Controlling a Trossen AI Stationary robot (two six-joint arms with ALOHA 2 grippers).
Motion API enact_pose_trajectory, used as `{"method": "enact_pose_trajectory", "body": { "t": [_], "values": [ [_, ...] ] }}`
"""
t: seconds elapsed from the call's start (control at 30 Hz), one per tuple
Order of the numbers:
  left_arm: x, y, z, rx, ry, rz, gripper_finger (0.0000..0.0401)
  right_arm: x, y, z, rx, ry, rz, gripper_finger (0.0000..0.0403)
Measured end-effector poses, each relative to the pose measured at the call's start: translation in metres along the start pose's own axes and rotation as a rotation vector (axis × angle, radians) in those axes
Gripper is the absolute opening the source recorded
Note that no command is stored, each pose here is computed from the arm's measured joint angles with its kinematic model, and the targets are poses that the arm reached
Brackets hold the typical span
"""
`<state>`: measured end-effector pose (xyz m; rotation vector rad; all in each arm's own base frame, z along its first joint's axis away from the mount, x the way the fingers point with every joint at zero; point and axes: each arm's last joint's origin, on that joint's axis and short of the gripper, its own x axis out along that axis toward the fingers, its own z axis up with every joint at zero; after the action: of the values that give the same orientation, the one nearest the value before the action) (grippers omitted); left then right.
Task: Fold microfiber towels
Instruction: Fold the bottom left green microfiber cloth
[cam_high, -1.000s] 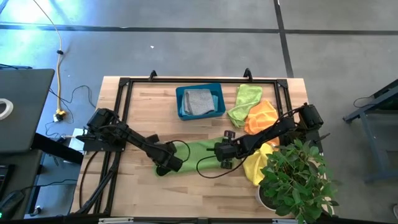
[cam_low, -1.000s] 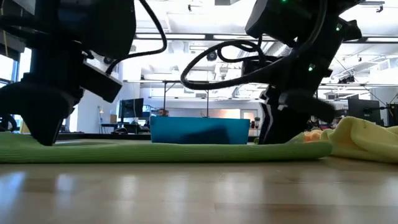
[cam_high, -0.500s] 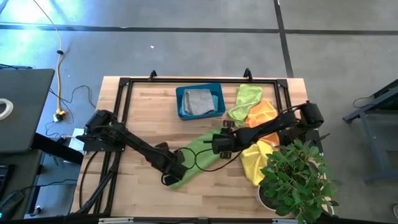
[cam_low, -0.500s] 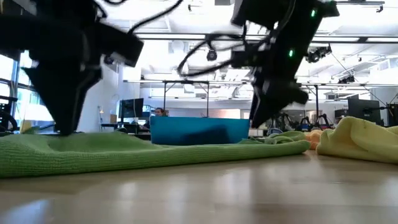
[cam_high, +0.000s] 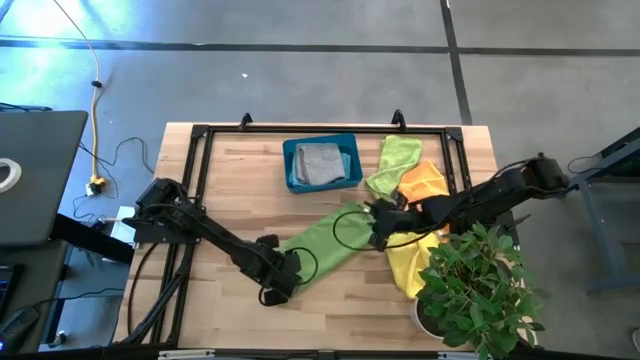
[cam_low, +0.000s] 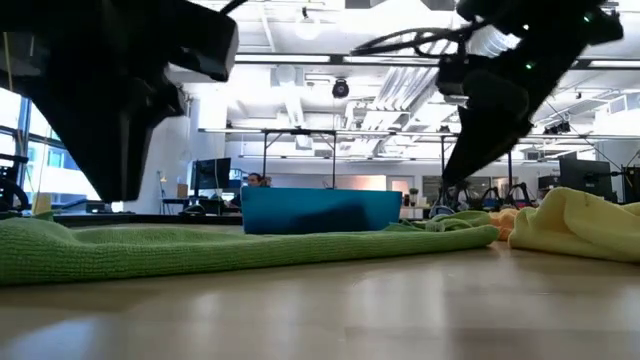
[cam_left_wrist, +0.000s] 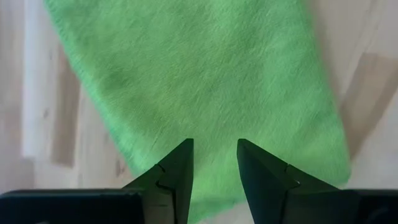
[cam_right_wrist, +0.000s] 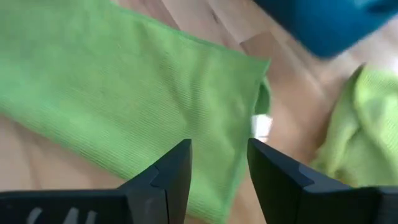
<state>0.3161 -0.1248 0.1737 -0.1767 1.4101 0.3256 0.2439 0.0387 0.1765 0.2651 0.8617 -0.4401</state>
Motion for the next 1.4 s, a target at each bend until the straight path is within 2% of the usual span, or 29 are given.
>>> {"method": "enact_pose_trajectory", "body": {
  "t": [0.07,0.17,0.37,0.5,0.8,0.97,1.4],
  "values": [
    [0.005,0.0,0.001,-0.009,-0.028,-0.023,0.0115,0.003,-0.005,-0.006,0.08,0.013,0.032,0.0149],
    [0.015,0.0,-0.001,-0.03,-0.042,-0.058,0.0115,0.009,-0.013,-0.015,0.16,0.049,0.019,0.0158],
    [0.03,0.003,-0.007,-0.066,-0.035,-0.09,0.0115,0.017,-0.024,-0.021,0.297,0.085,-0.004,0.0212],
    [0.035,0.006,-0.012,-0.088,-0.021,-0.078,0.0115,0.027,-0.026,-0.022,0.33,0.112,-0.012,0.0238],
    [0.038,0.007,-0.015,-0.107,-0.027,-0.079,0.0115,0.057,-0.024,-0.024,0.336,0.147,-0.006,0.0241],
    [0.039,0.008,-0.013,-0.1,-0.033,-0.084,0.0115,0.061,-0.023,-0.023,0.334,0.145,-0.014,0.0211],
    [0.04,0.008,-0.007,-0.112,-0.123,-0.054,0.0115,0.063,-0.023,-0.024,0.364,0.138,-0.036,0.0075]
  ]
}}
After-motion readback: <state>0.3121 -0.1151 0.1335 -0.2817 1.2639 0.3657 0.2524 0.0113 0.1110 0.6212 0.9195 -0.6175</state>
